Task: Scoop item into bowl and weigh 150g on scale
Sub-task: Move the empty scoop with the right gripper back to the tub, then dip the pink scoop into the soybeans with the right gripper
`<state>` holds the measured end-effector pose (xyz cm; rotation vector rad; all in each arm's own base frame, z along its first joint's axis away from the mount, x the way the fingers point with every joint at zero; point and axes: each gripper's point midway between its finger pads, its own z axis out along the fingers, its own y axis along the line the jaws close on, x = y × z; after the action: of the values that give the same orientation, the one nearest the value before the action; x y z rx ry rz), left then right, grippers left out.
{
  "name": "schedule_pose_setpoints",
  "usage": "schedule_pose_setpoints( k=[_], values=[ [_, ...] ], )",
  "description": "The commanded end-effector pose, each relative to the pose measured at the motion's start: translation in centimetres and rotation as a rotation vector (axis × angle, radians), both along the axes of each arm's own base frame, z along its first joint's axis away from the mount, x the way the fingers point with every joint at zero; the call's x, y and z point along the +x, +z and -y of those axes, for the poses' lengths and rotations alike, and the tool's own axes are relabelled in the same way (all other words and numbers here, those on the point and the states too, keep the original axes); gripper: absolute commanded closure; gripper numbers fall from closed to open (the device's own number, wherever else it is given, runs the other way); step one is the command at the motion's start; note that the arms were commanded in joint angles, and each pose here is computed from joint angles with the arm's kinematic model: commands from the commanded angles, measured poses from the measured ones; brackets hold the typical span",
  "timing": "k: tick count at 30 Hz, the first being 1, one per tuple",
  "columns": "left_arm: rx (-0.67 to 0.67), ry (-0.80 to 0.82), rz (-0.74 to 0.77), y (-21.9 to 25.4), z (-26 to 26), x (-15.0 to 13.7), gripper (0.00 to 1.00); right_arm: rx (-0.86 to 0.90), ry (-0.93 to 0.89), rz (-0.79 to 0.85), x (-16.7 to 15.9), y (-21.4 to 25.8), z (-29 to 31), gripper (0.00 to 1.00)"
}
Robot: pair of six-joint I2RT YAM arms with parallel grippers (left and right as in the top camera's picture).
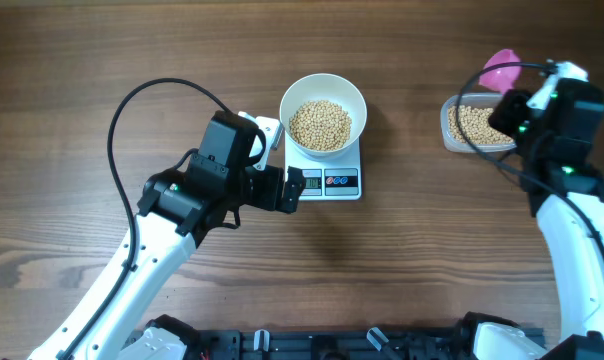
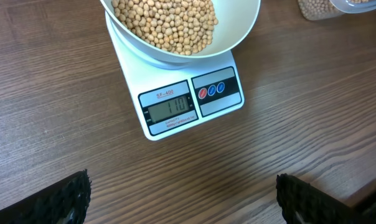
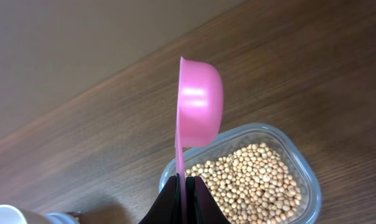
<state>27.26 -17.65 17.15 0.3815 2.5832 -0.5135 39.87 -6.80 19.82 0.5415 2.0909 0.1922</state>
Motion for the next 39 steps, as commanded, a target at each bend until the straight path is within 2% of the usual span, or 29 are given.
schedule_pose_setpoints(
  k=[1,5,9,16,23,27,32,39],
  values=[
    [-0.003,-0.019,0.016,0.4,0.2,-0.1,0.00,0.095,0.091,0.063,-0.2,2.0,0.1,0.96],
    [-0.003,-0.019,0.016,0.4,0.2,-0.1,0.00,0.062,0.089,0.000,-1.5,0.6,1.8,0.96],
    [-0.003,-0.019,0.016,0.4,0.2,-0.1,0.00,-0.166,0.278,-0.100,-3.1,-1.4,1.5,0.96],
    [-0.003,-0.019,0.016,0.4,0.2,-0.1,0.00,-0.299,0.462,-0.160,-3.0,-3.5,-0.6,0.96],
    [-0.003,-0.019,0.016,0.4,0.2,-0.1,0.00,-0.410,0.413,-0.230,-2.7,-4.5,0.9,0.96],
    [-0.003,-0.019,0.016,0.4,0.2,-0.1,0.00,-0.540,0.415,-0.284,-3.0,-4.7,2.4,0.96],
    [-0.003,-0.019,0.016,0.4,0.2,-0.1,0.00,-0.546,0.409,-0.303,-3.1,-5.0,2.7,0.96],
    [-0.003,-0.019,0.016,0.4,0.2,-0.1,0.00,-0.453,0.474,-0.329,-3.1,-7.4,1.3,0.96]
  ],
)
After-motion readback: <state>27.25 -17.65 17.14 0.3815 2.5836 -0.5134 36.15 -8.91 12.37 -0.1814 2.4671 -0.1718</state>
